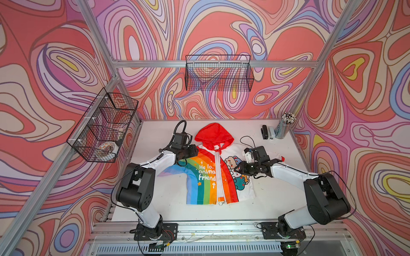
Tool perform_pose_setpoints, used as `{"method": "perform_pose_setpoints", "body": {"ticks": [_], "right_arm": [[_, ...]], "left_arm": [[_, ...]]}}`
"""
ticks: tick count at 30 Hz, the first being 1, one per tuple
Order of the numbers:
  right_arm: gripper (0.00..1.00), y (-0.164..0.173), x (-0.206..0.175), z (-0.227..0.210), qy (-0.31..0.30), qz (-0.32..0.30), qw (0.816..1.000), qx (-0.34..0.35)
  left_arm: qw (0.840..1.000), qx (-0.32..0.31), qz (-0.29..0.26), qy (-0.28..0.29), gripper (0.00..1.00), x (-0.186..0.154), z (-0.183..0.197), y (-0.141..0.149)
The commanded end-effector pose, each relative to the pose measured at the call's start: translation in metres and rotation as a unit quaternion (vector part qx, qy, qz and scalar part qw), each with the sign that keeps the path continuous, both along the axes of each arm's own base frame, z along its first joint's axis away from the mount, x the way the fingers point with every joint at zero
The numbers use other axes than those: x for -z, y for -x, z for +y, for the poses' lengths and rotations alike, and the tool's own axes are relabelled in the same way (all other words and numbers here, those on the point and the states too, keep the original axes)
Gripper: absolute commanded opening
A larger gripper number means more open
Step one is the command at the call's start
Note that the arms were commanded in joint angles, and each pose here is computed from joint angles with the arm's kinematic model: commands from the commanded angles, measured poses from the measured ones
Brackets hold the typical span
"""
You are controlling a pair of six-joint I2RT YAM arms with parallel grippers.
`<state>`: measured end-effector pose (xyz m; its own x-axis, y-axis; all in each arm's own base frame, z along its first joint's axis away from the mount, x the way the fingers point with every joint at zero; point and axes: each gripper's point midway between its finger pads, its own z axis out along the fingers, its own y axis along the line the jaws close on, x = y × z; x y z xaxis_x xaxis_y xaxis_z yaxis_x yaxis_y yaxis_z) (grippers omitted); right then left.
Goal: Unzip the jacket
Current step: Smooth out the jacket at the center of the board.
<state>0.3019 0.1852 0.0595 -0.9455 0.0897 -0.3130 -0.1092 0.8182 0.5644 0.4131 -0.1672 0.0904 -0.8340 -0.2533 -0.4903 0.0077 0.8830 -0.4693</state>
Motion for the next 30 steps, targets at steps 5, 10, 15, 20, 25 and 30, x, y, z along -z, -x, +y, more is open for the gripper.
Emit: {"method": "perform_pose_setpoints", "body": {"ticks": [5,10,15,20,25,30], "right_arm": [[0.38,0.009,0.029,-0.009,0.037,0.043,0.998,0.018],[0.38,0.018,0.044,-0.016,0.058,0.076,0.995,0.028],[0.36,0.025,0.053,-0.030,0.092,0.097,0.990,0.050],[0.34,0.034,0.059,-0.041,0.117,0.116,0.984,0.069],[0.33,0.044,0.063,-0.044,0.117,0.127,0.982,0.073],[0.33,0.043,0.051,-0.041,0.101,0.110,0.986,0.070]], "left_arm": [[0.998,-0.031,0.054,-0.024,0.55,0.033,0.006,-0.007],[0.993,-0.053,0.088,-0.050,0.54,0.056,0.015,-0.005],[0.988,-0.075,0.112,-0.076,0.54,0.072,0.026,-0.004],[0.980,-0.100,0.144,-0.093,0.53,0.084,0.042,0.004],[0.977,-0.109,0.159,-0.095,0.53,0.094,0.050,0.007],[0.977,-0.107,0.163,-0.089,0.53,0.097,0.051,0.007]]}}
